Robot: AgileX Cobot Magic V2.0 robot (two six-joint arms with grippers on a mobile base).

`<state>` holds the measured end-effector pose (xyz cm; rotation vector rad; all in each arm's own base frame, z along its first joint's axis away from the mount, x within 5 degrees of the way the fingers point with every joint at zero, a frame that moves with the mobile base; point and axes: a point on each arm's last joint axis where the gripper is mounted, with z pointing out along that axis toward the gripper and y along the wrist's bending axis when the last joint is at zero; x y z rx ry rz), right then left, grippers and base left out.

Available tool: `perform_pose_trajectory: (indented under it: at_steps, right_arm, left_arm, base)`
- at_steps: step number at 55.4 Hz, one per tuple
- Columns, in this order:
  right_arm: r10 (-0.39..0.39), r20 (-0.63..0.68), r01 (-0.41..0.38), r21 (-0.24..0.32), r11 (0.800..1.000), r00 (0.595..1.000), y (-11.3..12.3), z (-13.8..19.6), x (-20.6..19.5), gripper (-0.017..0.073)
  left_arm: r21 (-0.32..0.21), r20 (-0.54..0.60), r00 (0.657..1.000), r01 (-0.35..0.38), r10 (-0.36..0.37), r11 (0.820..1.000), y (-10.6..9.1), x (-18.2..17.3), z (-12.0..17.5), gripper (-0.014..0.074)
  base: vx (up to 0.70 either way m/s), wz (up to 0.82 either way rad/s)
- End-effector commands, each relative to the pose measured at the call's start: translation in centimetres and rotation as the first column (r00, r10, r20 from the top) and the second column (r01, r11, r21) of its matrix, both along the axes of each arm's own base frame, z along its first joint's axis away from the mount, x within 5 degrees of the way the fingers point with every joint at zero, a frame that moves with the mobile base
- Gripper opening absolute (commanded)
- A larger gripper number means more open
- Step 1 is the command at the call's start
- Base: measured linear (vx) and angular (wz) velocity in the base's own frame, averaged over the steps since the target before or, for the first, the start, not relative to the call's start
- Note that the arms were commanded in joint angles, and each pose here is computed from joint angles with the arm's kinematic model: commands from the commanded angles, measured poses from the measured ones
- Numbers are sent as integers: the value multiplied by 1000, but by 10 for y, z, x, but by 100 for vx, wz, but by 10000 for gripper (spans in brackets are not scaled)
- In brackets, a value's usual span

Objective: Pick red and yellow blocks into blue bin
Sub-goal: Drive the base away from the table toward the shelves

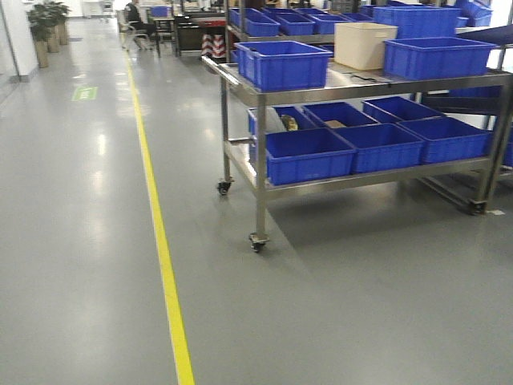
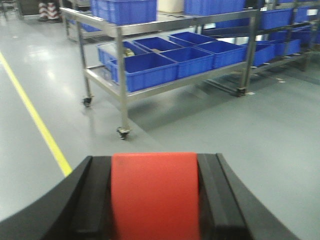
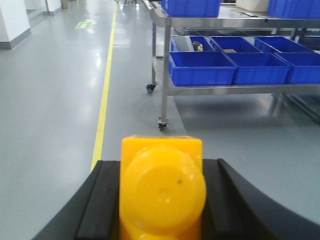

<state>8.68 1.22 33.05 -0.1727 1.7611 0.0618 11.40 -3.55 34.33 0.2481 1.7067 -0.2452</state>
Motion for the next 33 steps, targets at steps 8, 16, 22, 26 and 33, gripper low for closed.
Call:
perform_pose_trajectory:
  at_steps: [8,16,22,26,33]
  right_arm:
    - [1,107,0,-1,1000,994,0,17,0,-10]
    - [1,107,0,-1,1000,994,0,17,0,-10]
    - [1,107,0,-1,1000,994,0,17,0,-10]
    - [1,107,0,-1,1000,994,0,17,0,-10]
    - [1,107,0,-1,1000,994,0,17,0,-10]
  left_arm:
    - [-46,103,995,-5,9,999,1,0,17,2]
    - [-46,103,995,-5,9,999,1,0,17,2]
    - [-46,103,995,-5,9,999,1,0,17,2]
    - [-46,103,995,-5,9,999,1,0,17,2]
    - [-46,103,995,-5,9,999,1,0,17,2]
  base:
    - [30,28]
    - [33,17]
    - [35,0]
    - [37,-15]
    - [41,-30]
